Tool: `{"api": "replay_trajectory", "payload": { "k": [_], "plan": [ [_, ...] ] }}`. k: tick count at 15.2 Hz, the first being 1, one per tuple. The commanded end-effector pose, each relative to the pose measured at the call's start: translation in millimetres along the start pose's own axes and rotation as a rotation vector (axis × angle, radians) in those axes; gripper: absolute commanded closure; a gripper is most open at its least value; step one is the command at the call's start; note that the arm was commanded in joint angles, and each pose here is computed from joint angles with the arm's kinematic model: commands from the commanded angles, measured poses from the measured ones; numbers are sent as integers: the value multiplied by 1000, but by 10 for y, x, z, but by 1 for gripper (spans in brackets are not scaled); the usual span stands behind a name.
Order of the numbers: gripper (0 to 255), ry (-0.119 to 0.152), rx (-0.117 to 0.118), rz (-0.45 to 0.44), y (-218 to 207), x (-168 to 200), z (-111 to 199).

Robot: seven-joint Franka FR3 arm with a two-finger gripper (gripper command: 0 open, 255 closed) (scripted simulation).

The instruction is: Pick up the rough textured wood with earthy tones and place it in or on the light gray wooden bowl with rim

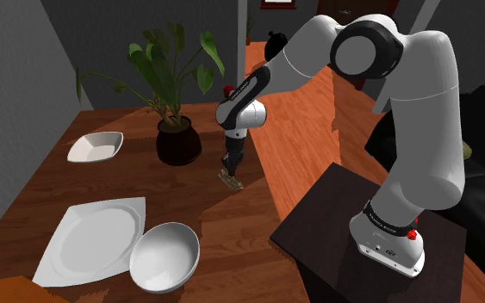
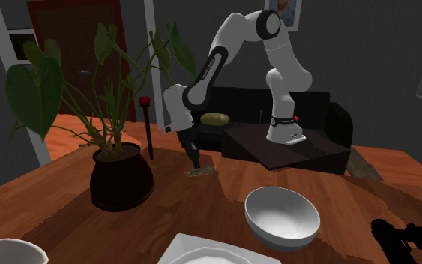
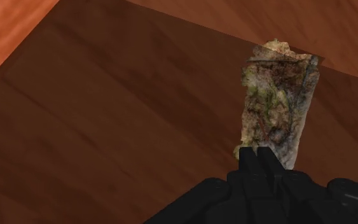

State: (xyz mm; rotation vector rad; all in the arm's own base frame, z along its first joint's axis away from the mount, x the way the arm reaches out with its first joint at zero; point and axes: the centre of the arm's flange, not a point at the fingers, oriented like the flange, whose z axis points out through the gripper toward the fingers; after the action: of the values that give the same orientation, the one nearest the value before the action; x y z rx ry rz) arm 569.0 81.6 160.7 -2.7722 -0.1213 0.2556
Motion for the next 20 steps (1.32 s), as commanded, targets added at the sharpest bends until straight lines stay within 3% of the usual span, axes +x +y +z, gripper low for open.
{"api": "replay_trajectory", "payload": {
  "k": [1, 4, 5, 9, 10, 20],
  "plan": [
    [255, -2, 0, 0, -1, -1, 17],
    [255, -1, 0, 0, 0, -1, 1],
    [0, -1, 0, 0, 0, -1, 1],
    [0, 23, -274, -31, -751, -450, 14],
    [0, 27, -325, -36, -886, -535, 40],
    [0, 27, -325, -36, -759, -522, 419]
  ]
}}
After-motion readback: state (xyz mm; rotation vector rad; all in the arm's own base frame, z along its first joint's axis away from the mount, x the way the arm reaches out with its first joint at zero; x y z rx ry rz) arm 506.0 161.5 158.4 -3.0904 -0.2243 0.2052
